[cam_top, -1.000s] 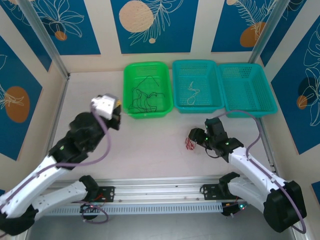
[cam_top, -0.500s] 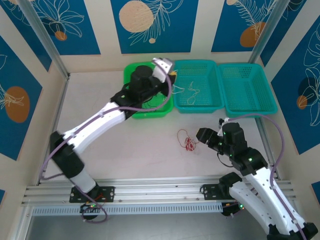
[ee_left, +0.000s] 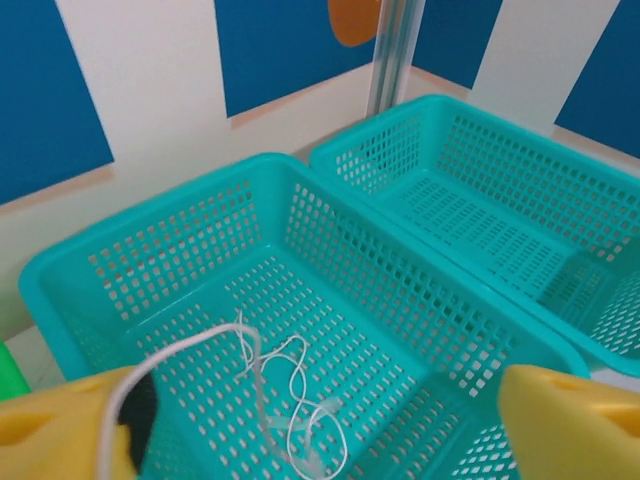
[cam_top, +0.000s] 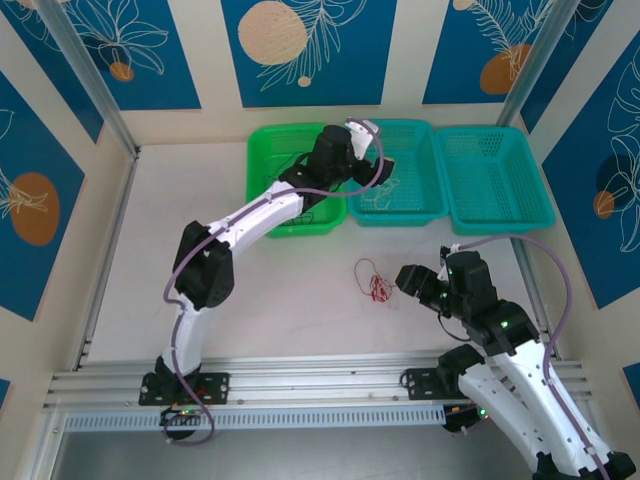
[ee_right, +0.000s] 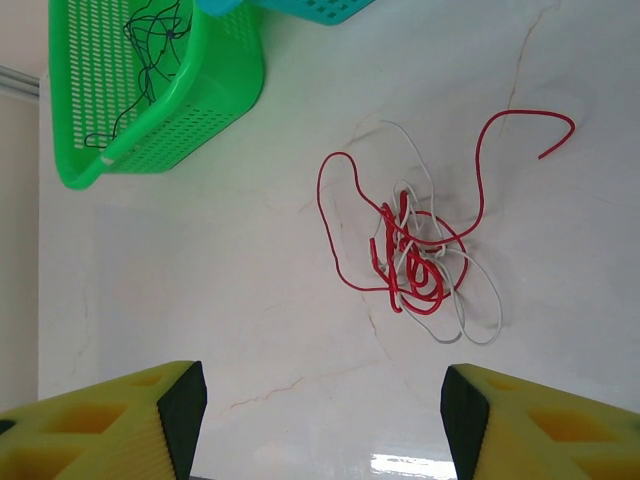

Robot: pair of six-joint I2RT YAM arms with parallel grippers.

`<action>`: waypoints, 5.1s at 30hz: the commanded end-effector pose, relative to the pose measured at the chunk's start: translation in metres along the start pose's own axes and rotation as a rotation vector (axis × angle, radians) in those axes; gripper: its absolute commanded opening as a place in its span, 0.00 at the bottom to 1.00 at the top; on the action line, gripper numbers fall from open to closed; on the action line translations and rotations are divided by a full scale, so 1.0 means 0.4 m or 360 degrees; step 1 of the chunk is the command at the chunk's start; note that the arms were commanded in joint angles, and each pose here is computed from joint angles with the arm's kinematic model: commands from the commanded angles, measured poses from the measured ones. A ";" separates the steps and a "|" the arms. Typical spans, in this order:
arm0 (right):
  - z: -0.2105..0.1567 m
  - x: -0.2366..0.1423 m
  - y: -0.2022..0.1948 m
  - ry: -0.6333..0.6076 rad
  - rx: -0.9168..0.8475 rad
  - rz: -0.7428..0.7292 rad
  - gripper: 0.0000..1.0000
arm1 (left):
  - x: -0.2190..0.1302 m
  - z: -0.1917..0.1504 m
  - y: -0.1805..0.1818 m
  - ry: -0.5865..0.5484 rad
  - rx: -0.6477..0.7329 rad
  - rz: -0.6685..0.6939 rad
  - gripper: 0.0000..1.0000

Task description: Untangle the cables

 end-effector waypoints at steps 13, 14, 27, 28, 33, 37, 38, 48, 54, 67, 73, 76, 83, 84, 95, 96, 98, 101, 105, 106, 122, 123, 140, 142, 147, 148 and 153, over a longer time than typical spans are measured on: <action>-0.014 0.122 0.036 0.0253 0.0039 -0.0015 0.65 | -0.144 0.049 -0.052 0.0060 -0.0010 -0.0255 1.00; -0.010 0.126 0.040 0.0248 0.0030 -0.0008 0.65 | -0.123 0.051 -0.050 0.0059 -0.0016 -0.0258 1.00; 0.017 0.103 -0.004 0.0158 0.0058 -0.0071 0.65 | -0.161 0.120 -0.083 -0.0162 -0.0120 -0.0353 1.00; 0.018 0.111 -0.010 0.0169 0.0066 -0.0079 0.65 | -0.190 0.106 -0.086 -0.0180 -0.0132 -0.0343 1.00; 0.015 0.179 -0.043 0.0268 0.0047 -0.0183 0.65 | -0.347 -0.020 -0.116 -0.0178 -0.0225 -0.0282 1.00; -0.005 0.243 -0.084 0.0378 0.0070 -0.0357 0.56 | -0.427 -0.153 -0.145 -0.0067 -0.0371 -0.0259 1.00; -0.013 0.256 -0.099 0.0399 0.0096 -0.0408 0.50 | -0.441 -0.186 -0.152 -0.0037 -0.0416 -0.0249 1.00; -0.073 0.249 -0.208 0.0354 0.0120 -0.0739 0.55 | -0.445 -0.406 -0.249 0.0244 -0.0602 -0.0303 1.00; -0.066 0.249 -0.238 0.0287 0.0272 -0.0696 0.38 | -0.419 -0.426 -0.278 0.0278 -0.0609 -0.0341 1.00; -0.080 0.295 -0.245 0.0389 0.0244 -0.0751 0.25 | -0.418 -0.442 -0.268 0.0306 -0.0585 -0.0288 1.00; -0.083 0.293 -0.232 0.0392 0.0151 -0.0759 0.19 | -0.418 -0.444 -0.266 0.0310 -0.0584 -0.0274 1.00; -0.085 0.292 -0.242 0.0393 0.0133 -0.0784 0.11 | -0.419 -0.447 -0.262 0.0309 -0.0583 -0.0261 1.00; -0.060 0.266 -0.210 0.0305 0.0082 -0.0700 0.00 | -0.417 -0.468 -0.260 0.0346 -0.0607 -0.0243 1.00; -0.052 0.255 -0.192 0.0280 0.0074 -0.0654 0.00 | -0.414 -0.474 -0.262 0.0368 -0.0626 -0.0241 1.00; -0.039 0.153 -0.015 0.0264 0.0036 -0.0143 0.00 | -0.315 -0.518 -0.311 0.0494 -0.0949 -0.0342 0.99; -0.038 0.143 0.002 0.0267 0.0040 -0.0103 0.00 | -0.310 -0.516 -0.314 0.0467 -0.0904 -0.0365 0.99; -0.030 0.123 0.033 0.0262 0.0047 -0.0041 0.00 | -0.308 -0.514 -0.317 0.0398 -0.0757 -0.0406 0.98; -0.015 0.090 0.080 0.0246 0.0051 0.0046 0.00 | -0.325 -0.501 -0.338 0.0194 -0.0409 -0.0538 0.95; -0.001 0.056 0.135 0.0247 0.0063 0.0147 0.00 | -0.377 -0.453 -0.398 -0.0097 -0.0026 -0.0811 0.92; 0.001 0.051 0.142 0.0247 0.0069 0.0160 0.00 | -0.385 -0.444 -0.408 -0.0126 0.0041 -0.0845 0.91; -0.008 0.032 0.198 0.0304 0.0176 0.0261 0.00 | -0.475 -0.248 -0.423 -0.0494 0.0902 -0.0569 0.85; -0.010 0.032 0.204 0.0309 0.0179 0.0273 0.00 | -0.465 -0.243 -0.427 -0.0497 0.0908 -0.0563 0.84; -0.036 0.030 0.209 0.0321 0.0068 0.0293 0.10 | -0.392 -0.203 -0.444 -0.0549 0.0713 -0.0537 0.00; -0.030 0.042 0.173 0.0211 -0.0012 0.0231 0.31 | -0.397 -0.194 -0.439 -0.0542 0.0689 -0.0528 0.00; -0.039 0.091 0.082 -0.0008 -0.0132 0.0294 0.45 | -0.404 -0.182 -0.444 -0.0542 0.0610 -0.0565 0.00; -0.045 0.099 0.075 -0.0024 -0.0145 0.0338 0.48 | -0.405 -0.180 -0.445 -0.0543 0.0602 -0.0570 0.00; -0.072 0.123 0.103 -0.0086 -0.0252 0.0699 0.81 | -0.407 -0.174 -0.446 -0.0536 0.0565 -0.0583 0.00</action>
Point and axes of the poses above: each hand's point on the last joint's axis, 136 mm out from that joint toward the fingers, its own x axis out along the fingers, its own y axis along the line the jaws close on, z = x × y, the point moved 1 cm from there along -x, back along the fingers, and after that the axes turned 10 degrees about x, right-handed, at the moved point
